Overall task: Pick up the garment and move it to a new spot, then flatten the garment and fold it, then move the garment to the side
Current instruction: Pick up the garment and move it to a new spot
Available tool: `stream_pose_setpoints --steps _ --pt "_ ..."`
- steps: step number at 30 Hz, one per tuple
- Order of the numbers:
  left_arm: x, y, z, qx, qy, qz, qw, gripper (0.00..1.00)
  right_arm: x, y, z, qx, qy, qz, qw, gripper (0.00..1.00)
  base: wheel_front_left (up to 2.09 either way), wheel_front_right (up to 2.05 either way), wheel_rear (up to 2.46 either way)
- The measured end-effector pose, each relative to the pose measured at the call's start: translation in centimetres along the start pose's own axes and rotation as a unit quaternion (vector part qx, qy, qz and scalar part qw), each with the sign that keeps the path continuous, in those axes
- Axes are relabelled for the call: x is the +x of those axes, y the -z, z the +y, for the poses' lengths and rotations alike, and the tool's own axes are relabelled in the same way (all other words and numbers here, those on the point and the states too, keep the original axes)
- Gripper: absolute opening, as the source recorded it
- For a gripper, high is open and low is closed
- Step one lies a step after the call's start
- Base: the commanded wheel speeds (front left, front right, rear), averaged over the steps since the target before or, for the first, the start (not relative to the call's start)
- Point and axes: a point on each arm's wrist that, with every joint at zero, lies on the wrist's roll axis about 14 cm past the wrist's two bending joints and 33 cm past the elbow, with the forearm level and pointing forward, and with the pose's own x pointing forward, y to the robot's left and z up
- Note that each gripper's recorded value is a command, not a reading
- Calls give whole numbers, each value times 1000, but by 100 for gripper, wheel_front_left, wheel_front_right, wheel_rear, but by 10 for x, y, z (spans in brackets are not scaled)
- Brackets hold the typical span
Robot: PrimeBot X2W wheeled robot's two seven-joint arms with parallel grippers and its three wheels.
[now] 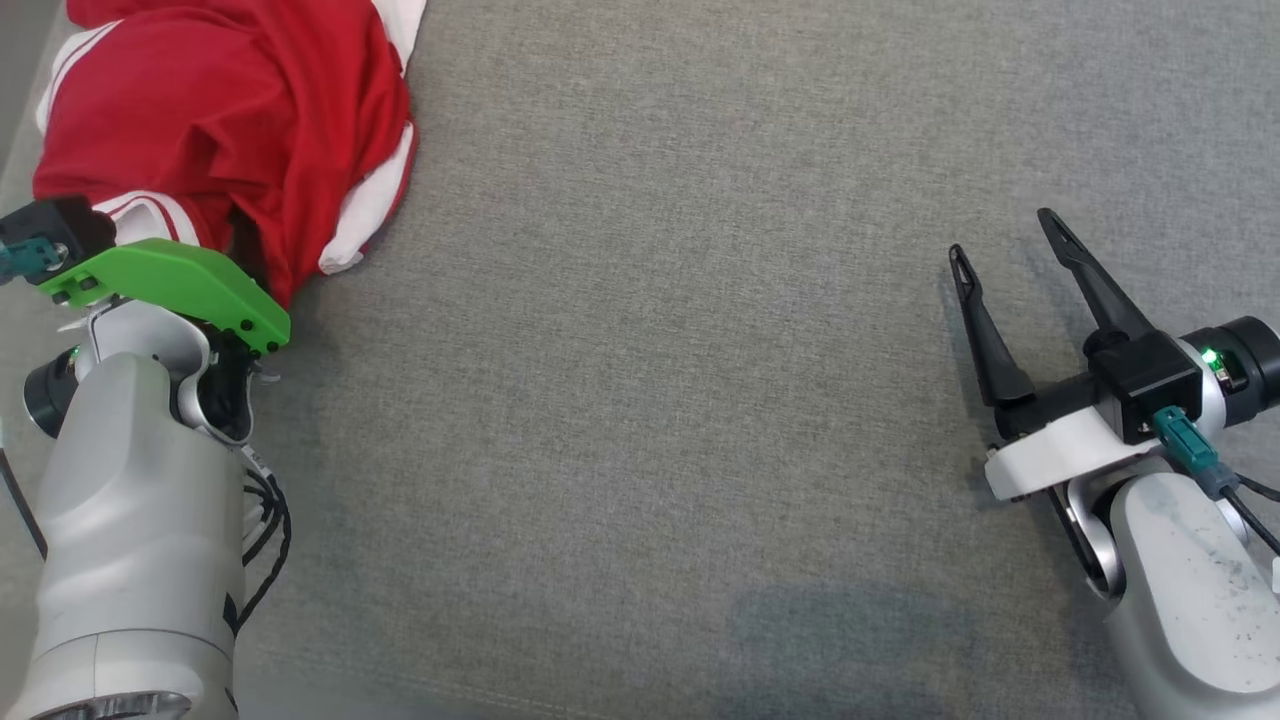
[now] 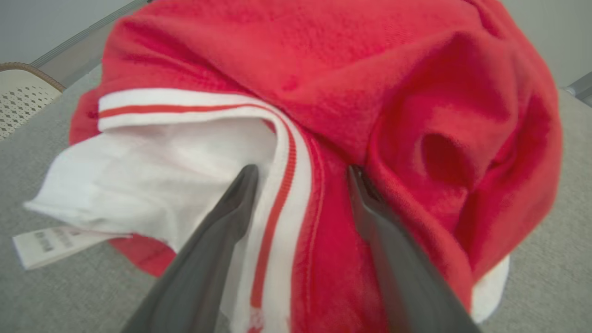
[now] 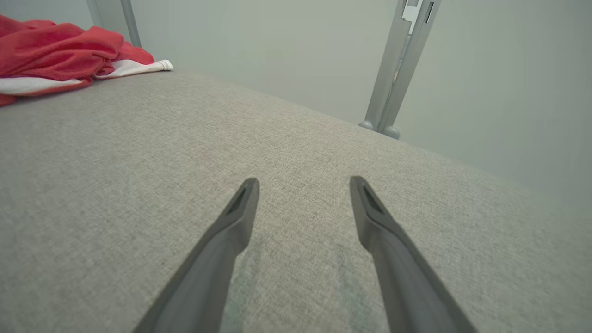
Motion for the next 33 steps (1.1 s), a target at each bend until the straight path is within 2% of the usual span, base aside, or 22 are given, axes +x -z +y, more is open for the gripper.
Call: stream_pose_setpoints --steps 1,2,10,14,23,29,33 --pt "3 3 -3 2 2 3 1000 22 -1 3 -3 1 4 3 1000 100 0 0 0" --pt "6 6 -7 6 6 5 1000 0 -2 6 -5 3 8 7 1000 100 0 0 0" --pt "-2 1 -16 65 24 -18 997 0 -22 15 4 20 15 33 999 100 0 0 0" --pt "-17 -14 -15 70 36 -41 996 0 -26 4 17 25 7 26 999 100 0 0 0" --pt "-54 -105 -20 72 68 -150 984 0 -32 -27 35 29 1 0 1000 100 0 0 0" --pt "-82 -158 -26 72 87 -194 975 0 -40 -41 33 31 15 -12 999 100 0 0 0" --pt "-101 -180 -54 73 126 -212 966 0 -50 -45 21 32 39 -14 999 100 0 0 0"
